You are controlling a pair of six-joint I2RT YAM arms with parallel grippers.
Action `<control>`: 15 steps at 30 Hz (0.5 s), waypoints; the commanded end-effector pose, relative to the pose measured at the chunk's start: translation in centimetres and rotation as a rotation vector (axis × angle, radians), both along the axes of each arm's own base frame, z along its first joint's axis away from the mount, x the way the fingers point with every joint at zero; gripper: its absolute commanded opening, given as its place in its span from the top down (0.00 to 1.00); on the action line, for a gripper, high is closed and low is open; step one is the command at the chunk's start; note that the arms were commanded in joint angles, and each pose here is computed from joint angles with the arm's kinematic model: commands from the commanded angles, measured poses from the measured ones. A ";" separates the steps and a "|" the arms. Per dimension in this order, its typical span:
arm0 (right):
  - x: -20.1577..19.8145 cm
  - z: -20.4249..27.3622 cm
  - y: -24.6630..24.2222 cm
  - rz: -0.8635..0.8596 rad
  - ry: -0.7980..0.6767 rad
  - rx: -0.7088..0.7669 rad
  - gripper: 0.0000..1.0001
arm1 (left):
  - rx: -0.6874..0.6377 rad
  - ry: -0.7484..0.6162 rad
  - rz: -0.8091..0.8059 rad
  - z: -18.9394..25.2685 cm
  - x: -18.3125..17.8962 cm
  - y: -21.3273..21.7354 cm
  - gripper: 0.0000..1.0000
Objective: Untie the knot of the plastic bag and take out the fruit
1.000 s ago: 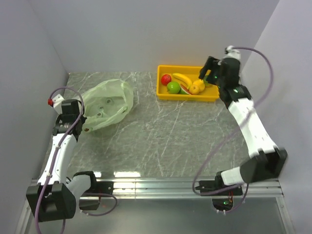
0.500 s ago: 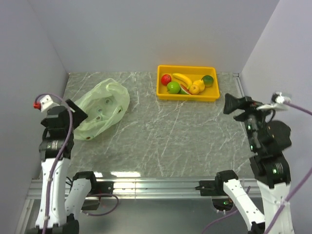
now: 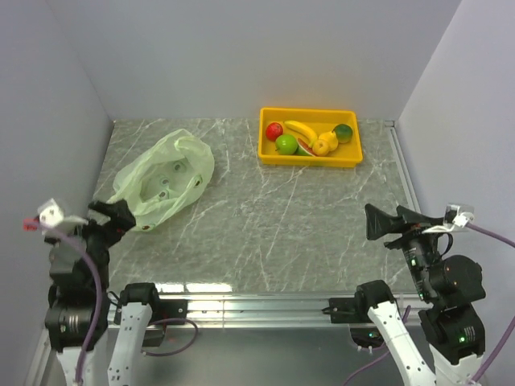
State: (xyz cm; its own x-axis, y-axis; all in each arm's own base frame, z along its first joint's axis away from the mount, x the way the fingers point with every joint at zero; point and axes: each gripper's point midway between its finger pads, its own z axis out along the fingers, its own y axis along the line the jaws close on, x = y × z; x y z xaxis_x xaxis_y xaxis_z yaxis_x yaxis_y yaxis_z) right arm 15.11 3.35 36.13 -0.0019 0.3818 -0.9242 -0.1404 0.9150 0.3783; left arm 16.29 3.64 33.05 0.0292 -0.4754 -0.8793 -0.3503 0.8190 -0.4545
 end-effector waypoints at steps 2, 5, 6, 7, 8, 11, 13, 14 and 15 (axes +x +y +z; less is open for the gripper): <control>-1.3 -1.2 0.8 0.068 0.000 -0.005 0.00 | 0.016 -0.048 0.004 0.2 -3.6 -0.1 0.01; -1.3 -1.9 0.6 0.059 -0.006 0.005 0.00 | 0.036 0.003 -0.018 -0.6 -4.5 -0.3 0.01; -1.3 -2.0 0.4 0.047 -0.012 0.006 0.00 | 0.038 0.001 -0.014 -0.5 -4.8 -0.3 0.01; -1.3 -2.0 0.3 0.044 -0.018 0.006 0.00 | 0.040 0.005 -0.010 -0.6 -5.0 -0.2 0.01; -1.3 -2.0 0.2 0.041 -0.022 0.006 0.00 | 0.037 0.008 -0.008 -0.8 -5.3 -0.2 0.01; -1.5 -1.7 -0.3 0.014 -0.031 0.016 0.00 | 0.040 -0.015 -0.018 -0.7 -5.8 -0.4 0.01; -1.6 -1.5 -0.5 0.010 -0.042 0.010 0.00 | 0.043 -0.027 -0.023 -0.6 -5.9 -0.5 0.01; -1.6 -1.4 -0.5 0.008 -0.046 0.005 0.00 | 0.043 -0.027 -0.023 -0.6 -6.0 -0.5 0.01; -1.7 -1.5 -0.6 0.008 -0.049 0.005 0.00 | 0.045 -0.026 -0.023 -0.6 -6.0 -0.5 0.01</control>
